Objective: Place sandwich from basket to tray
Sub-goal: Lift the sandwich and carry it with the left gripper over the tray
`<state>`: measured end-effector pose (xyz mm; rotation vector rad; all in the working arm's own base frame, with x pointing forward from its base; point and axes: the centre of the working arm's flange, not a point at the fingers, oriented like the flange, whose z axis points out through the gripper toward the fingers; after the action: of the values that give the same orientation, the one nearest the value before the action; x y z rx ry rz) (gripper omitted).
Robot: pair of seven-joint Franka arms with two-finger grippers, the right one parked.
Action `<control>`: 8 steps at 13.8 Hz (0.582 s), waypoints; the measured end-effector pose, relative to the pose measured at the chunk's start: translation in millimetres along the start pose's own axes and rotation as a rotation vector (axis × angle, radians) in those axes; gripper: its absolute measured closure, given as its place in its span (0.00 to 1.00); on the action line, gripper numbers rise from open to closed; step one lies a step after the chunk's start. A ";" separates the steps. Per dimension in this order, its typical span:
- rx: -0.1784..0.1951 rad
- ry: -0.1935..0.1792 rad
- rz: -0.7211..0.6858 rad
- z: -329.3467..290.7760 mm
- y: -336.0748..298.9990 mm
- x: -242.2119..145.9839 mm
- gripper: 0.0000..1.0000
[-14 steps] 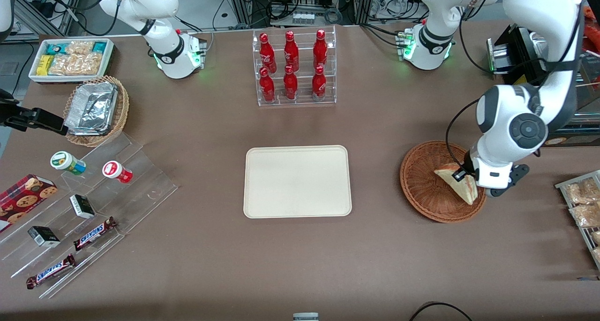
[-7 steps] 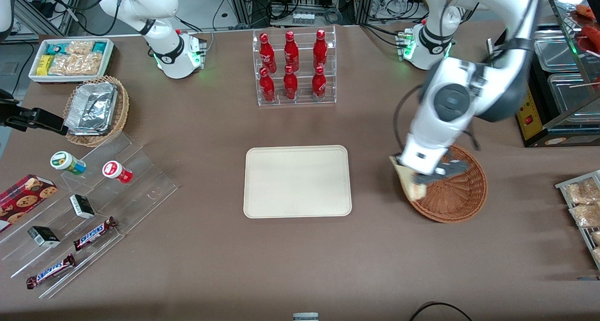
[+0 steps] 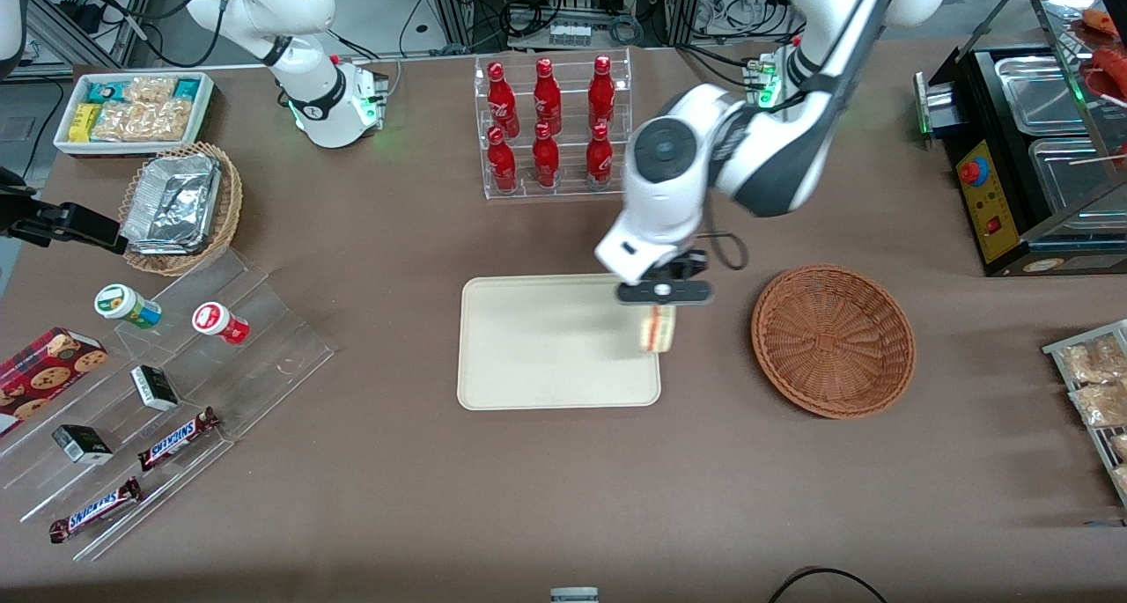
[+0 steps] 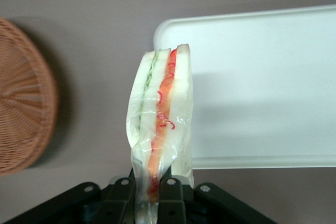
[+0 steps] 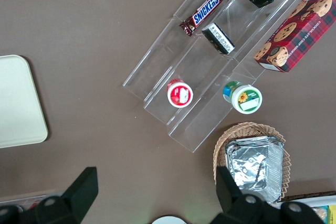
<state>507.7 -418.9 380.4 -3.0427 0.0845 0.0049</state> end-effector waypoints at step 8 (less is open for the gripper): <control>0.060 0.003 0.006 73.9 75.2 11.7 0.85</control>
<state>515.1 -487.1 299.5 -2.9822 0.0919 -0.0014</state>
